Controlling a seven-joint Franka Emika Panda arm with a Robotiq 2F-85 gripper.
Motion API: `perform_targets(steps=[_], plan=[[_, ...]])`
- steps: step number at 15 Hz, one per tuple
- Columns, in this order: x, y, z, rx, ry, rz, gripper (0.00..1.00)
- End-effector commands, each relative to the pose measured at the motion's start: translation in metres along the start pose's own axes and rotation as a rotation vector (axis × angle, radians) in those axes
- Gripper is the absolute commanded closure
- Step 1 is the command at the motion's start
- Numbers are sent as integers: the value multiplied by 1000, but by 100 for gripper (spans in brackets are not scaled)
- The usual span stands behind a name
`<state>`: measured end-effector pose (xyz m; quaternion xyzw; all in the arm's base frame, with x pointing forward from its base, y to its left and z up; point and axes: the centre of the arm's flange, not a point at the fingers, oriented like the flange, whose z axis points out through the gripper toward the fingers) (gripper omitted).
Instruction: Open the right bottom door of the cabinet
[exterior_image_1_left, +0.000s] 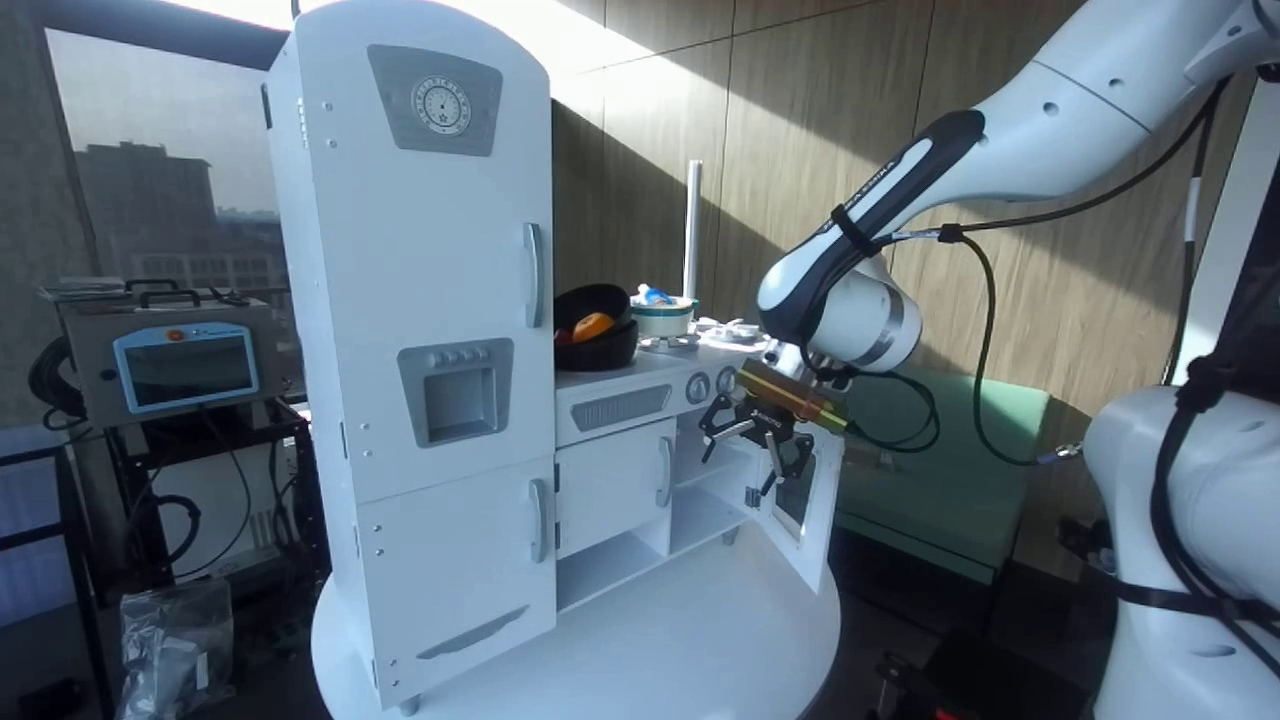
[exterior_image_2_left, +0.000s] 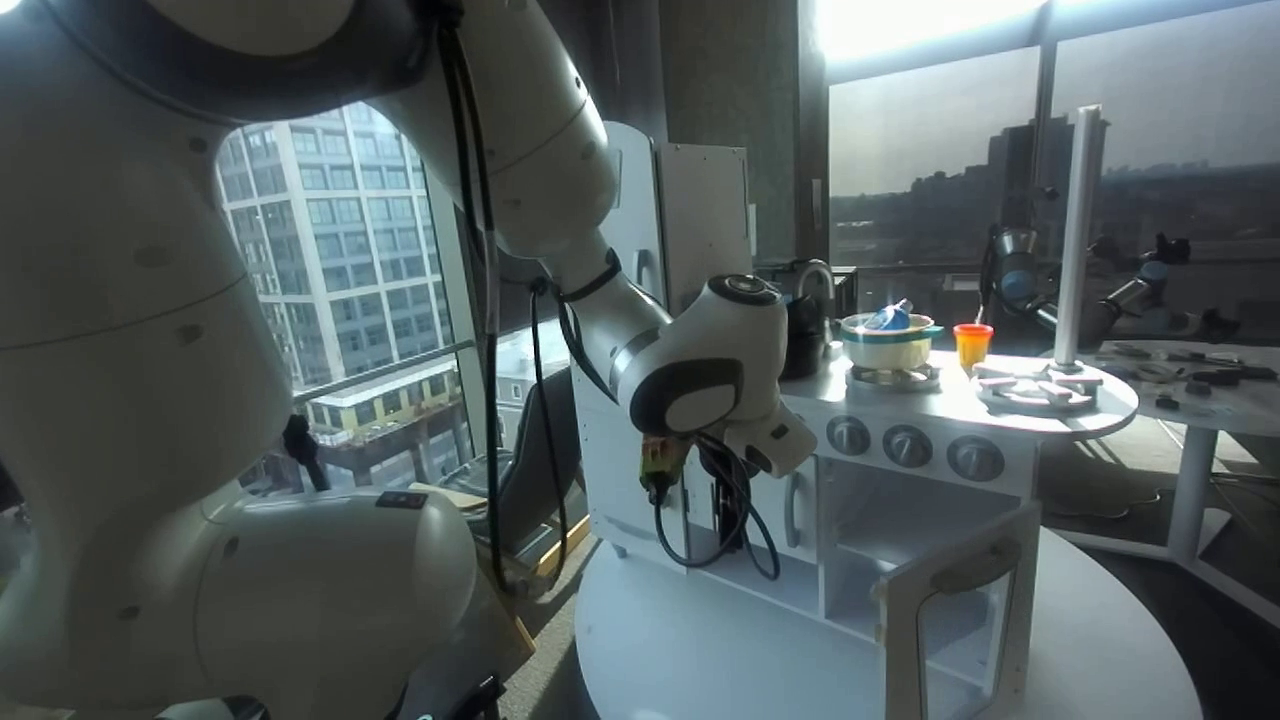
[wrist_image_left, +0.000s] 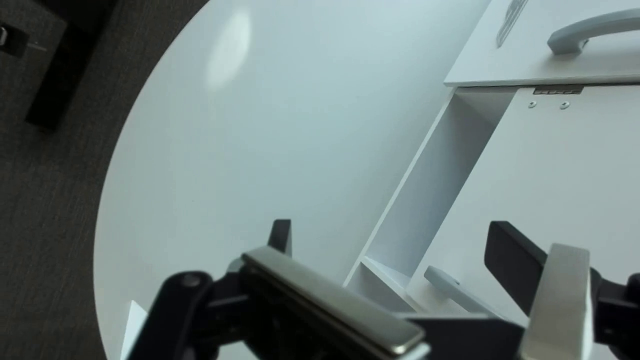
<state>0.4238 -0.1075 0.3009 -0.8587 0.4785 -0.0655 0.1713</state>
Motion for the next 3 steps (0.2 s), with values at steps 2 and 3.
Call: perform_targets(steps=[2,3], plan=[[2,1,-4,11,-9,-3,0],[2,1,-5,9,0,-7,0]])
